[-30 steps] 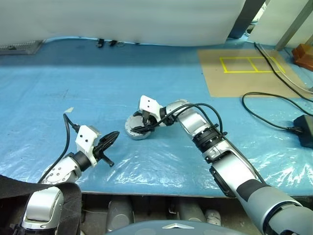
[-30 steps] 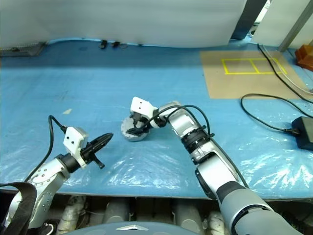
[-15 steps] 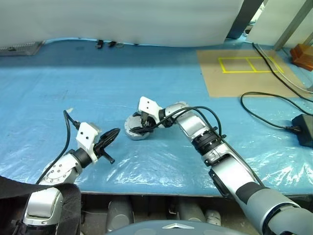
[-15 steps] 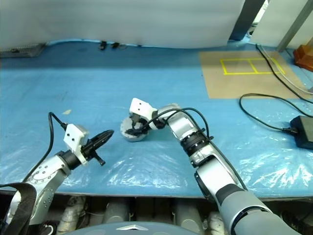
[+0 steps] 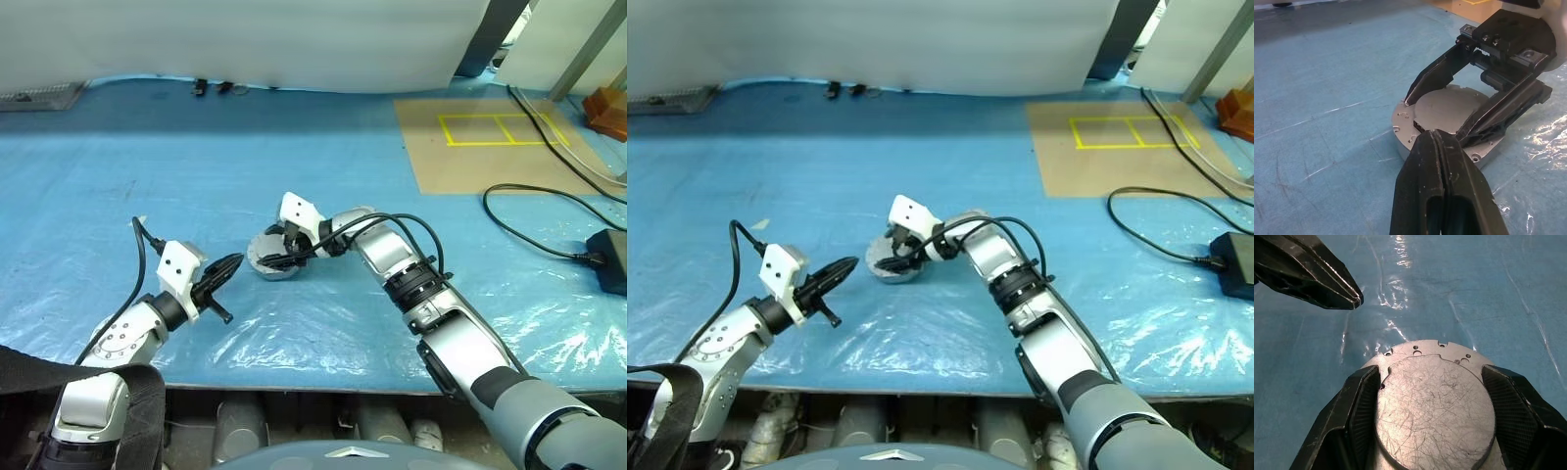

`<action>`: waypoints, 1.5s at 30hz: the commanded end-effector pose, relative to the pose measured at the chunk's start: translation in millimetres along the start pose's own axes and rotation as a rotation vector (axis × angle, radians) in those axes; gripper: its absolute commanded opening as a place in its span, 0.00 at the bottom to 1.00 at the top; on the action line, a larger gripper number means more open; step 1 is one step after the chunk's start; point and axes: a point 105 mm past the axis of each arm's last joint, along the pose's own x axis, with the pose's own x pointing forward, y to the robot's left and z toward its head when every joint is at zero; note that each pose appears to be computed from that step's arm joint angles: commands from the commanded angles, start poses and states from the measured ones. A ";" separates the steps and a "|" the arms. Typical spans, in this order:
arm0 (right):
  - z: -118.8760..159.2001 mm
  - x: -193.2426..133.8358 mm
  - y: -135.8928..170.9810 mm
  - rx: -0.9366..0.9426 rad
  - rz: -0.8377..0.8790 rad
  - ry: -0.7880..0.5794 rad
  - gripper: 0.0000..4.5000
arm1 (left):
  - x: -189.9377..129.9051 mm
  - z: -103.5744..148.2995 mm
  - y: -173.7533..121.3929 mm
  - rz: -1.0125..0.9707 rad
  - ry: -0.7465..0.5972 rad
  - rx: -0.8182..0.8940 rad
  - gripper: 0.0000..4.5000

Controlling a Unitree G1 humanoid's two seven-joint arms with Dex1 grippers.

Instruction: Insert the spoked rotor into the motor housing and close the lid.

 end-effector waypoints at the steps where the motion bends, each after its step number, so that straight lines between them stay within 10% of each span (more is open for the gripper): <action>1: -8.2 1.4 4.9 -0.038 0.033 0.042 0.67 | 0.2 7.0 -0.3 -0.006 -0.026 0.032 0.00; 27: -17.1 3.7 -5.1 -0.019 -0.029 0.047 0.67 | 48.8 16.0 1.9 -0.087 -0.034 0.107 0.00; 40: -4.8 3.7 -6.5 -0.002 -0.030 0.008 0.67 | 51.0 -20.3 -5.1 -0.180 0.207 0.176 0.00; 45: -0.9 4.2 -5.5 -0.014 -0.026 -0.012 1.00 | 51.3 -18.2 -6.9 -0.181 0.204 0.164 0.00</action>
